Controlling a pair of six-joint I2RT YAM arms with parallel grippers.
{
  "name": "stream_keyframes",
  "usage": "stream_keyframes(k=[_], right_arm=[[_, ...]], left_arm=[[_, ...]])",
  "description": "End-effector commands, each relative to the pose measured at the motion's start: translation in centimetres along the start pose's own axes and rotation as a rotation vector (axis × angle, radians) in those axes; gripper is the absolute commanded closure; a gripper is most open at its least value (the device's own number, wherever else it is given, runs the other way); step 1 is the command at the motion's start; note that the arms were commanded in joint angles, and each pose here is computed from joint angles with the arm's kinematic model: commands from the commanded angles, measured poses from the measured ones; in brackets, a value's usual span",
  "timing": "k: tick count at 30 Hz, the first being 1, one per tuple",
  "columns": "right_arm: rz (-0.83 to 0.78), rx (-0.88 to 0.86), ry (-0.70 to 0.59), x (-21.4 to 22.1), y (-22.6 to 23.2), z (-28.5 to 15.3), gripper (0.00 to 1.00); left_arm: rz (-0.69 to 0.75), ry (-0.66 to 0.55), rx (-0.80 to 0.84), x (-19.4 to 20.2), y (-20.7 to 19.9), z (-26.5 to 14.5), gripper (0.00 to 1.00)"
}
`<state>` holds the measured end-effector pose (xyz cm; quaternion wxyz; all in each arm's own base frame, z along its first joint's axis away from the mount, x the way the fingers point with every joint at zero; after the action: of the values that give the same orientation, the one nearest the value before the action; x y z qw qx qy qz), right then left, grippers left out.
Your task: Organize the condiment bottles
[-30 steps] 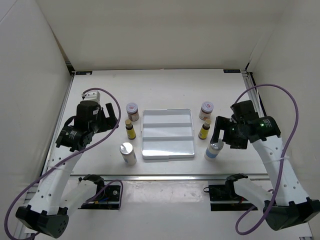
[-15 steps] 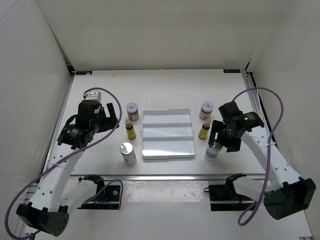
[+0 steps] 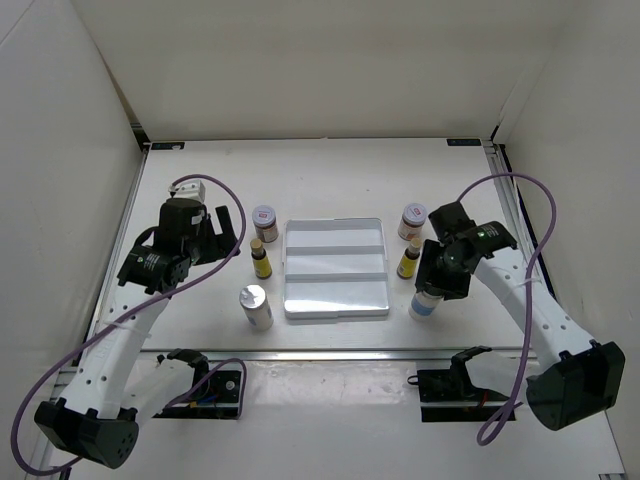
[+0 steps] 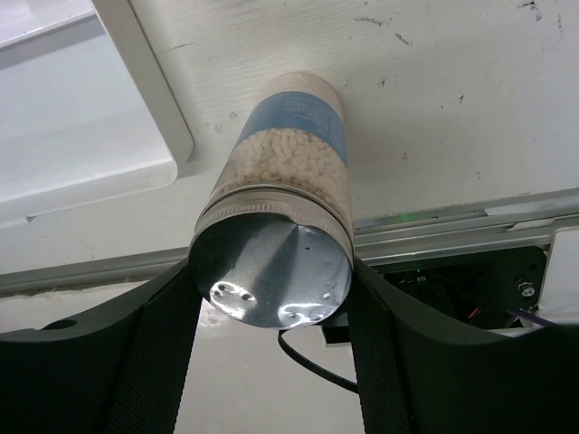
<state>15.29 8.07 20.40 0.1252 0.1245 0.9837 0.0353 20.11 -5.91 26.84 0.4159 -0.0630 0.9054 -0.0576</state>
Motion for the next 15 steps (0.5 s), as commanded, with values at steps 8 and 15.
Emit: stream_keyframes(k=[8,15], right_arm=[[-0.043,-0.031,-0.152,-1.1,0.8,-4.4,0.88],[-0.115,-0.176,-0.269,-2.3,3.4,-10.3,1.0]], left_arm=[[0.007,-0.001,0.018,0.0,-0.2,-0.2,0.0],[0.01,0.016,0.011,0.1,-0.2,0.2,0.0]])
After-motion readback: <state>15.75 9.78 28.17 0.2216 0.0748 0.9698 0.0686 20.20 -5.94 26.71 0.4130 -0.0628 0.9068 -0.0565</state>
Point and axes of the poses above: each gripper's point midway between its finger pads, its own z axis out along the fingers, its own y axis along the line the jaws close on, x = y × z, the point moved 7 cm from there along -z, back along the fingers, and after that the axes turned 2 degrees about z, right-handed, at the moved point
